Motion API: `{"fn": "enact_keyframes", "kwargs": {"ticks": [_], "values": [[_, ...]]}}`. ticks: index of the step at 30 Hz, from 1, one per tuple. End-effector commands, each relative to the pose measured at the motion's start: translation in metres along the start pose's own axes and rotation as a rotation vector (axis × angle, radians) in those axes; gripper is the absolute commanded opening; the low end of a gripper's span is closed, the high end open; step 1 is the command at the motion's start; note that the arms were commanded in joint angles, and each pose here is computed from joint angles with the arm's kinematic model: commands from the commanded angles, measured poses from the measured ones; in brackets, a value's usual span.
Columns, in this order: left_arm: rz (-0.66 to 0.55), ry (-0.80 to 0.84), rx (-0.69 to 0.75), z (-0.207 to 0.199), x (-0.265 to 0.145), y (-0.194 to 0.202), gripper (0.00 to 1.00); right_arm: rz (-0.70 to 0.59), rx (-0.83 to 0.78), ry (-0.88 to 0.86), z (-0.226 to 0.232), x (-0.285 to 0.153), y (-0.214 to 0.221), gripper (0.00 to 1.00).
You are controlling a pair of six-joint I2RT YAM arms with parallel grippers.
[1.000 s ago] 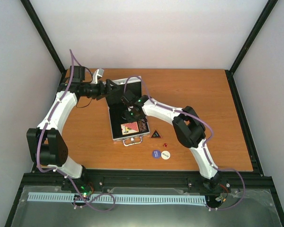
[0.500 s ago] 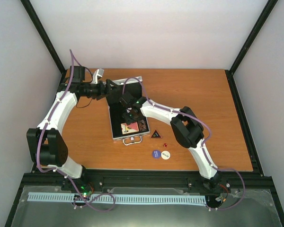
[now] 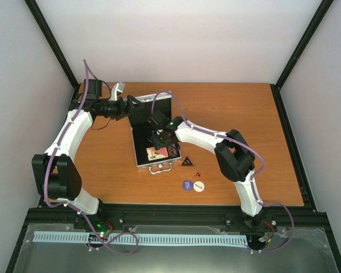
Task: Pack up texas hold em set
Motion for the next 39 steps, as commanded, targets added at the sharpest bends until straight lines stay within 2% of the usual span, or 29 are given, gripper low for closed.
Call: {"fn": "enact_keyframes", "kwargs": {"ticks": [1,5,10,12,16,20,31,39], "values": [[-0.027,0.019,0.049,-0.012,-0.007,-0.003,1.0,-0.11,0.008,0.028,-0.011,-0.046,-0.014,0.66],[-0.031,0.013,0.051,-0.012,-0.007,-0.004,1.0,-0.094,0.028,0.064,-0.02,-0.067,-0.001,0.66],[-0.032,0.01,0.056,-0.012,-0.007,-0.005,1.0,0.045,0.044,0.155,-0.04,-0.083,0.056,0.65],[-0.033,0.011,0.057,-0.013,-0.007,-0.006,1.0,0.107,0.053,0.176,-0.047,-0.085,0.092,0.63],[-0.034,0.007,0.057,-0.013,-0.008,-0.006,1.0,0.203,0.097,0.162,-0.05,-0.087,0.145,0.61],[-0.035,0.005,0.057,-0.013,-0.008,-0.006,1.0,0.242,0.148,0.096,-0.042,-0.082,0.176,0.6],[-0.044,-0.003,0.064,-0.013,-0.011,-0.003,1.0,0.316,0.173,0.068,-0.038,-0.057,0.2,0.57],[-0.047,-0.006,0.069,-0.013,-0.013,-0.001,1.0,0.35,0.221,0.054,-0.045,-0.044,0.21,0.45]]}}
Point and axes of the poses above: each gripper's point midway between its finger pads, its own x axis out along the fingers, its own z axis along the line the jaws close on, y = z × x, the point moved 2 cm from there along -x, back along the fingers, and after that the axes turned 10 degrees about -x, right-handed, at the moved point
